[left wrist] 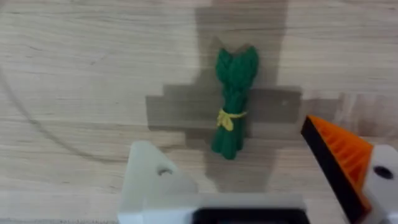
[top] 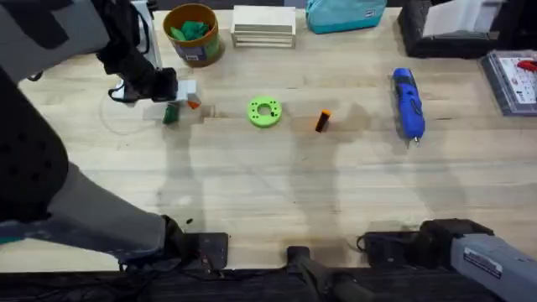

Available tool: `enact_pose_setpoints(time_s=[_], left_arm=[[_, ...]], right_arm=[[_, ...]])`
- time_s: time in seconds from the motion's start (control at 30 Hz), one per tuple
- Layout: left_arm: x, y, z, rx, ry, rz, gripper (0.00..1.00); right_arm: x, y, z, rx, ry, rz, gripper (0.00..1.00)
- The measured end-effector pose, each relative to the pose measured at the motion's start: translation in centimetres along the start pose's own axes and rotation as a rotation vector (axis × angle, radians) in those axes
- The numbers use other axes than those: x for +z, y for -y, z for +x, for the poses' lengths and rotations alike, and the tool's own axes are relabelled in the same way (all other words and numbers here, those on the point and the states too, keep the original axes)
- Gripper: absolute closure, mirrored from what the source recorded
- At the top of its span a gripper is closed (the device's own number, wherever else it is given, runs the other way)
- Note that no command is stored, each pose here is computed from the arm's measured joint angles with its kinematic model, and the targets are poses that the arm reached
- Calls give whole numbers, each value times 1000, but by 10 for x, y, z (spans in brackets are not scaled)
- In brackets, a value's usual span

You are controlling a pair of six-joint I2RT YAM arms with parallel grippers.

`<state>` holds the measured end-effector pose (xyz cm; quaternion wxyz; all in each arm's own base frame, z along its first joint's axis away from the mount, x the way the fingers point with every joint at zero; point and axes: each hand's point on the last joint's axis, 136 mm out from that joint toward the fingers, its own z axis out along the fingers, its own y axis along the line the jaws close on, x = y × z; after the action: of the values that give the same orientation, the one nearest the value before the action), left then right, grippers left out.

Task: Pick up the gripper from the table and insert it into the empty holder that is missing its gripper. Then pick up a screw, insert it into the mounting hole, and use the screwdriver to tighten it. Finally, clean up the table by picking up the vegetable and placing it into the bucket.

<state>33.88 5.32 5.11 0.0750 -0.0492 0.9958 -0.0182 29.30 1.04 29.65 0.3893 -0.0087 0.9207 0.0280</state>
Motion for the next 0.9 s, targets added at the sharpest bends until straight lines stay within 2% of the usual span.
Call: enact_pose_setpoints(time_s=[0.2, 0.43, 0.47, 0.57, 0.6, 0.63, 0.83, 0.9], left_arm=[[17, -4, 5, 16, -44, 8, 15], [18, -4, -7, 32, 4, 7, 12], [18, -4, -9, 36, 14, 8, 377], [18, -4, -9, 36, 15, 8, 876], [18, -4, -9, 41, 15, 8, 962], [18, -4, -9, 40, 15, 9, 989], [18, -3, -9, 41, 15, 12, 976], [18, -3, -9, 44, 15, 13, 663]], right_arm=[[0, 0, 5, 1, -21, 0, 10], [0, 0, 8, 2, -31, 0, 10], [0, 0, 8, 2, -31, 0, 8], [0, 0, 8, 2, -31, 0, 11], [0, 0, 8, 2, -31, 0, 11], [0, 0, 8, 2, -31, 0, 11], [0, 0, 8, 2, -31, 0, 10], [0, 0, 8, 2, -31, 0, 10]])
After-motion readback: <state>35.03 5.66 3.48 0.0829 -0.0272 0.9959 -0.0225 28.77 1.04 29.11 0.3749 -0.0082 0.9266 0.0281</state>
